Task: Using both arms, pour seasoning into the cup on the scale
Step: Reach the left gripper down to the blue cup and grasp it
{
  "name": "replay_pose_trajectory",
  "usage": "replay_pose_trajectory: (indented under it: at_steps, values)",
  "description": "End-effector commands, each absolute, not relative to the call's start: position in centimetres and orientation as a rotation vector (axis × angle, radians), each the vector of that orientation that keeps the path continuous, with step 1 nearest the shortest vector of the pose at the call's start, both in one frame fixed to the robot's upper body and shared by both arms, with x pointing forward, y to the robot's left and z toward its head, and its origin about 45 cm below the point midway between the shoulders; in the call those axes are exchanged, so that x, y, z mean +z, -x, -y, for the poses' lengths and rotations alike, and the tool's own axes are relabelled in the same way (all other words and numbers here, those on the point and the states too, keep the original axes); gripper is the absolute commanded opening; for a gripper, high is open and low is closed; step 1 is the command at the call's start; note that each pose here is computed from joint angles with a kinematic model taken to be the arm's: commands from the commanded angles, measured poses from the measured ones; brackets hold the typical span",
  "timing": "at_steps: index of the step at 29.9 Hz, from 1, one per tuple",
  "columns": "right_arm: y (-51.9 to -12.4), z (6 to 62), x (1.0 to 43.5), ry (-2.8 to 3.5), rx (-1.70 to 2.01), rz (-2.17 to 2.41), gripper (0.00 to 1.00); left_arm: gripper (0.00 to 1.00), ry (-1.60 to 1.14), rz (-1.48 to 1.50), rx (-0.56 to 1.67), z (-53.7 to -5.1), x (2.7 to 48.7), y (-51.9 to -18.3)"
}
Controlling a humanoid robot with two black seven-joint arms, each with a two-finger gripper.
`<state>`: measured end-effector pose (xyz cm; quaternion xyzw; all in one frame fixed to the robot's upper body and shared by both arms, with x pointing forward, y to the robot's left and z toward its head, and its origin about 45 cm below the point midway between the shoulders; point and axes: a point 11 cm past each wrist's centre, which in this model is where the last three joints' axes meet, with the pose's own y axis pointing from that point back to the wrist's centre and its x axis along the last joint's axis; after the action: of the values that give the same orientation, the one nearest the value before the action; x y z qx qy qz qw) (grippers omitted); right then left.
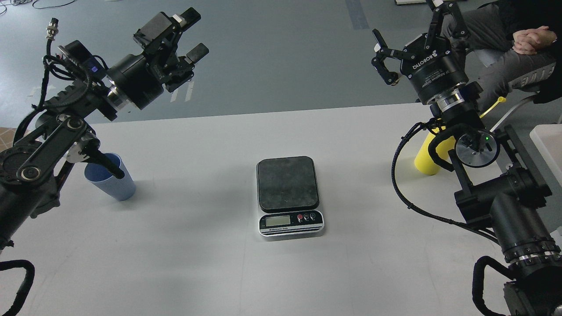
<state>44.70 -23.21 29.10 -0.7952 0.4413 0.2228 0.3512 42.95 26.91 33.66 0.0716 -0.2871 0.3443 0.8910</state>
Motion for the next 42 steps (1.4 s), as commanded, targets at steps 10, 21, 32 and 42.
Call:
replay_pose_trajectory:
  at_steps: [10,21,32,42]
  values:
    - [-44.7,23.3,29.0,2.058,0.579,-1.145,1.00,0.97,-0.921,1.141,0.506,-35.9,29.0,-39.7]
    - [-44.6,23.3,28.6,2.056,0.586,-1.151,1.00,0.97,-1.178,1.142,0.518,-44.4,26.0,-37.2]
    - [-44.6,23.4,28.5,2.055,0.591,-1.155,1.00,0.93,-1.358,1.000,0.539,-50.8,23.3,-35.1]
    - [-44.3,23.5,28.1,2.053,0.598,-1.161,1.00,0.91,-1.312,0.910,0.582,-50.5,21.4,-34.5]
